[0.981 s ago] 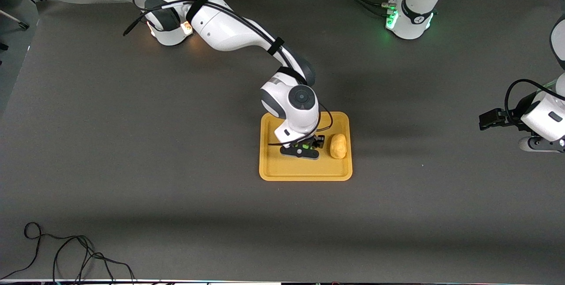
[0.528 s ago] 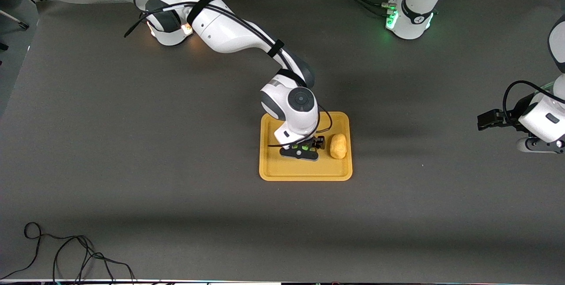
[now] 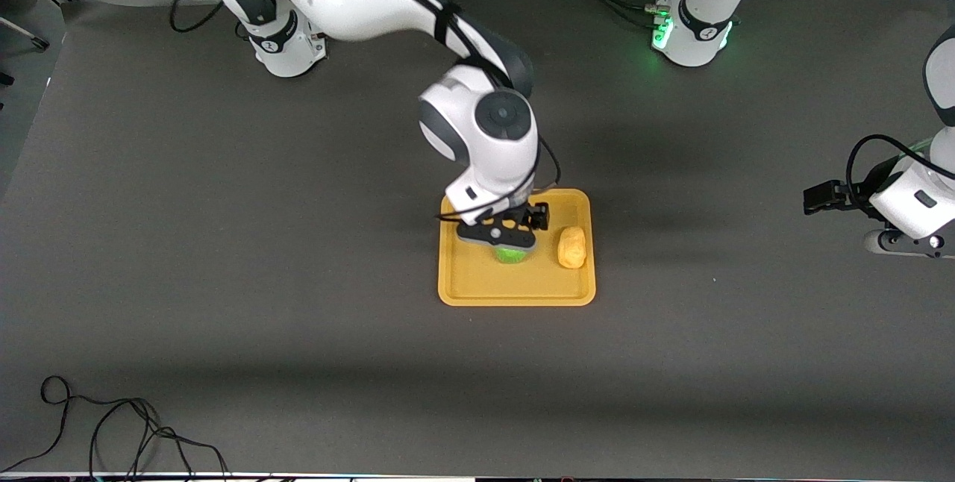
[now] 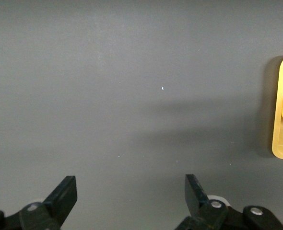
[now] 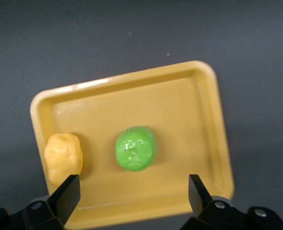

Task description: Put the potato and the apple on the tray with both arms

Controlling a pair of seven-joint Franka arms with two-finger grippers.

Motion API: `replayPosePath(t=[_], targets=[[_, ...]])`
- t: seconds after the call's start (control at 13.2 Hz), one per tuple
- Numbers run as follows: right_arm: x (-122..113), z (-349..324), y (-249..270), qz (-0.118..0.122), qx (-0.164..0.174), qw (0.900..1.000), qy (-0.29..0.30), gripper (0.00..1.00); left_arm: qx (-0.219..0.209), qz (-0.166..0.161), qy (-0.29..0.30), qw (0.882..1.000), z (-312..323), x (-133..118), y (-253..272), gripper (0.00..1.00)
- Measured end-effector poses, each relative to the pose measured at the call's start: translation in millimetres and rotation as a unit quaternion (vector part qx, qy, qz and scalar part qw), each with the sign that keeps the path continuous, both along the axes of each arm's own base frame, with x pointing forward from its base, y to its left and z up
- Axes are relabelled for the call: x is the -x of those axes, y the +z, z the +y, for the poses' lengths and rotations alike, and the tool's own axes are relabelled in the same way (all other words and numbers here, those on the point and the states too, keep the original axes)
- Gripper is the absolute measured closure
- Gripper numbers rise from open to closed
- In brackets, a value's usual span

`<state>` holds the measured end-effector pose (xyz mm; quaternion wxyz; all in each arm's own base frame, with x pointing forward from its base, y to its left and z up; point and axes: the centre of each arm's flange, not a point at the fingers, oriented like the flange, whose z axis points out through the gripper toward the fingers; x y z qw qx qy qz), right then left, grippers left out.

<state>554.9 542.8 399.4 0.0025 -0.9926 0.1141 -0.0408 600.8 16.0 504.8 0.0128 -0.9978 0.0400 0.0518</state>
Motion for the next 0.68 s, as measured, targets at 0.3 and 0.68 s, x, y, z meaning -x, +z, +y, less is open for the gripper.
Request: replayPosePath(t=[0.3, 0.68], targets=[[-10, -86, 116, 0.022, 0.019, 1.0, 0.005, 0.0, 0.0, 0.002, -0.002, 1.0, -2, 0, -2, 0.0], [-26, -262, 185, 0.059, 0.031, 0.996, 0.055, 0.0, 0.001, 0.004, 0.0, 1.0, 0, -1, -4, 0.0]])
